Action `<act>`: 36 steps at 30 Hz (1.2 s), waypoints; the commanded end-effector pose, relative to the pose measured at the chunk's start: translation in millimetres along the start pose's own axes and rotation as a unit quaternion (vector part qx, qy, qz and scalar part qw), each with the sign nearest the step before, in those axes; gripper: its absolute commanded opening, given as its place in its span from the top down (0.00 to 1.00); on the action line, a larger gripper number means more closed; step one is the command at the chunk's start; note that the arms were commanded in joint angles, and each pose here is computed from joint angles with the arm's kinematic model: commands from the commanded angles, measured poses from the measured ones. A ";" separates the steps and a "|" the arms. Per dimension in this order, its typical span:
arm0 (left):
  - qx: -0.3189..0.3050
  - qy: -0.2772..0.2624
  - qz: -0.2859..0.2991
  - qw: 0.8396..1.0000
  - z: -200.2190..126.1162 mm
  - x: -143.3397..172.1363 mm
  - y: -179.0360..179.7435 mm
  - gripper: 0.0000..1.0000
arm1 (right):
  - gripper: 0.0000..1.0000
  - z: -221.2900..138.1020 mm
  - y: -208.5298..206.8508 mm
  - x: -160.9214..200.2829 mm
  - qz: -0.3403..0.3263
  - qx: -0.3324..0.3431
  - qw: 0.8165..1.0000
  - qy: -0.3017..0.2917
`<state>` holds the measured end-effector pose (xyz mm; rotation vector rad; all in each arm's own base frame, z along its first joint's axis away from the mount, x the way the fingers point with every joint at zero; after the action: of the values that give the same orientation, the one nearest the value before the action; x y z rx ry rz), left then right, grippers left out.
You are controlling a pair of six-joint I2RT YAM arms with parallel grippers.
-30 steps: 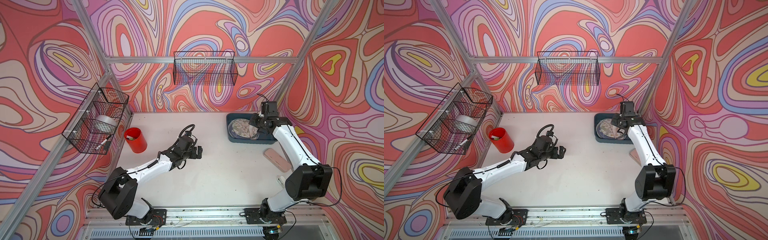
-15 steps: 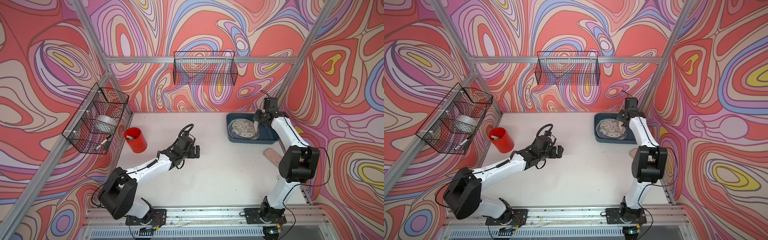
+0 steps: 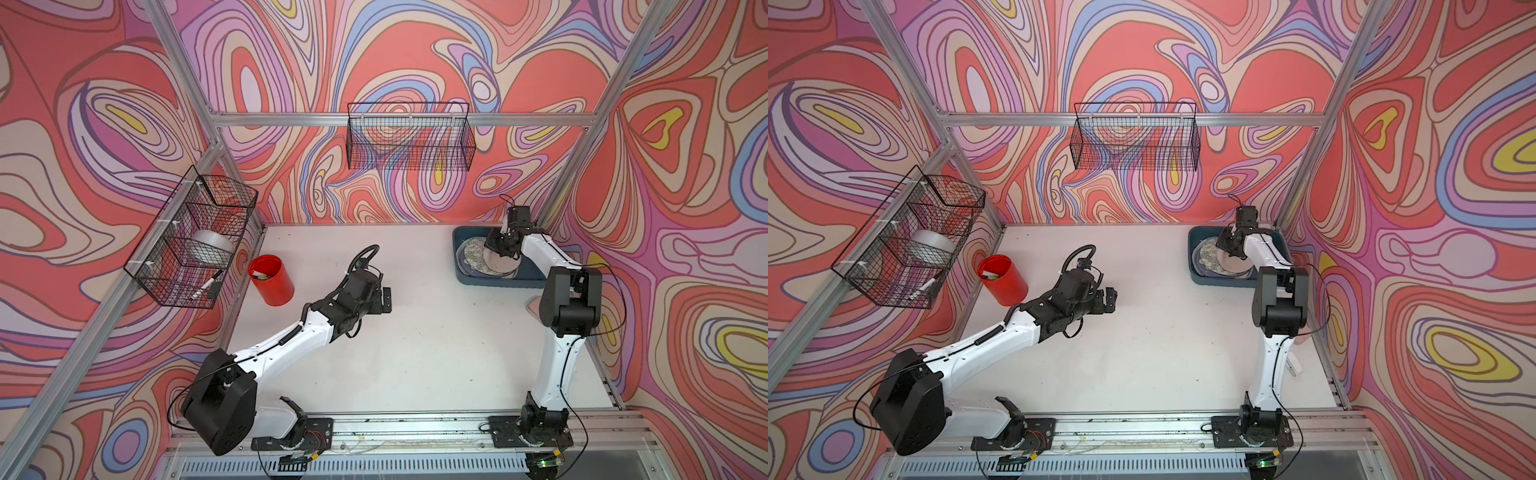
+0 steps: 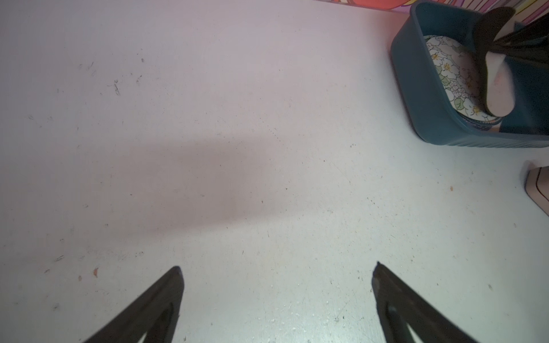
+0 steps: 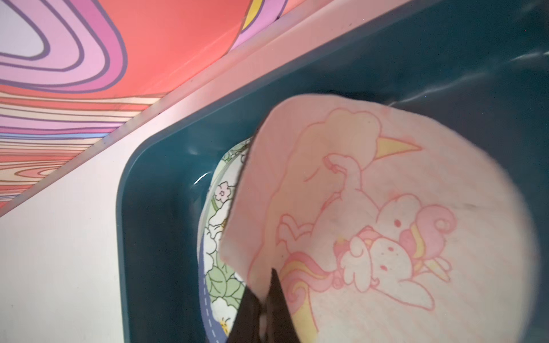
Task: Put the coasters into the storage box
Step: Place the coaster in the storage box.
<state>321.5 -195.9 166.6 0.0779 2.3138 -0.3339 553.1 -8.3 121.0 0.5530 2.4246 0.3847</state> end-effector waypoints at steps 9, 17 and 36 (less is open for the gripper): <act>-0.055 0.002 0.011 0.998 -4.4 1.6 23.9 0.00 | 0.73 27.2 18.9 12.8 0.006 -0.037 0.999 0.023; -0.132 0.015 -0.010 0.991 -14.4 11.2 69.2 0.00 | 0.24 -16.2 17.8 0.9 -0.032 -0.009 0.999 -0.021; -0.215 -0.019 -0.020 0.976 -30.8 3.6 116.8 0.00 | 0.02 -87.9 26.1 83.3 -0.188 -0.003 0.977 -0.096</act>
<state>321.0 -87.5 160.0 -0.1815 2.3042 0.0783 447.7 39.9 150.1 0.1903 2.3584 0.2306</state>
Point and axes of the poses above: each gripper's point midway between its finger pads, its own z axis out along the fingers, its own y axis along the line the jaws close on, x = y × z, the point moved 2 cm from there along -z, back along the fingers, and after that the axes turned 3 degrees about z, right-handed, at the moved point
